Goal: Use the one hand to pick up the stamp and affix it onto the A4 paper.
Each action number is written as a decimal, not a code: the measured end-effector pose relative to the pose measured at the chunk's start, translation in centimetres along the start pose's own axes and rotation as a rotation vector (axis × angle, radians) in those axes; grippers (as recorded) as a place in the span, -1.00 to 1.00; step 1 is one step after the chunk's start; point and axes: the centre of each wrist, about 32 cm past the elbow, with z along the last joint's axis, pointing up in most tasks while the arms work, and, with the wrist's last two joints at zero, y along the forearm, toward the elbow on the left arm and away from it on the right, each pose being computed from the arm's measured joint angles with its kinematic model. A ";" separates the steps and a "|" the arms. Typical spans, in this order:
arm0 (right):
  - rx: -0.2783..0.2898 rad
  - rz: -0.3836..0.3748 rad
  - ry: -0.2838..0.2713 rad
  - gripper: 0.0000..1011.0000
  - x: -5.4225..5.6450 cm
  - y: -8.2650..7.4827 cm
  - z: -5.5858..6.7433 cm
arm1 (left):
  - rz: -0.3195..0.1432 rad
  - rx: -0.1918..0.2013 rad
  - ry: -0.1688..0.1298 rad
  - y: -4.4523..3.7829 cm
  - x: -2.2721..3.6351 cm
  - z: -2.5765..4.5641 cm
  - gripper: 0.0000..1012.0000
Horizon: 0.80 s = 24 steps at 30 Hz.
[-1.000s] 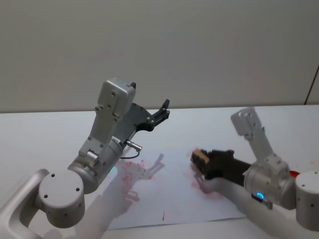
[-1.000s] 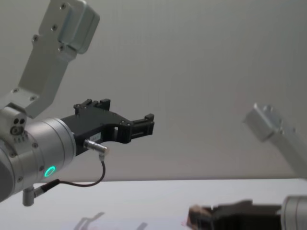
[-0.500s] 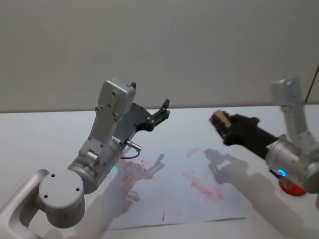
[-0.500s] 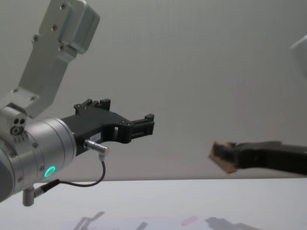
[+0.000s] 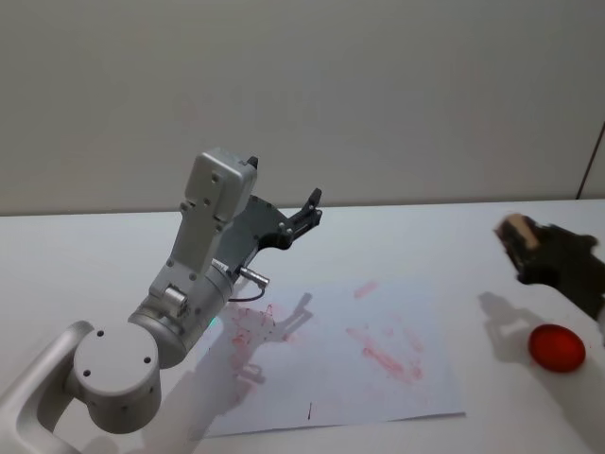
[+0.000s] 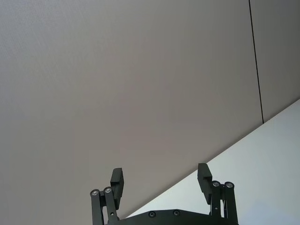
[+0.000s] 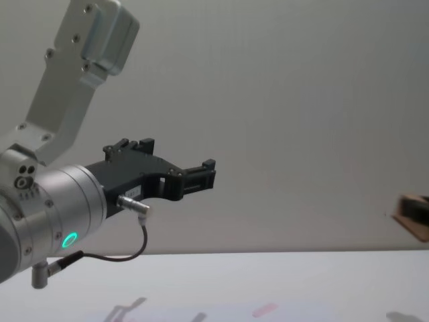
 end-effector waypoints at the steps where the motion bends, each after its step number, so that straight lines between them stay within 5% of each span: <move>1: -0.004 -0.011 -0.001 -0.57 0.2 -0.3 -0.1 | 0.000 0.000 0.000 0.00 0.00 0.00 0.98; 9: -0.039 -0.075 -0.015 -0.57 1.4 -2.3 -0.6 | 0.000 0.000 0.000 0.00 0.00 0.00 0.98; 24: -0.128 -0.082 -0.021 -0.57 2.2 -3.5 -1.1 | 0.000 0.000 0.000 0.00 0.00 0.00 0.98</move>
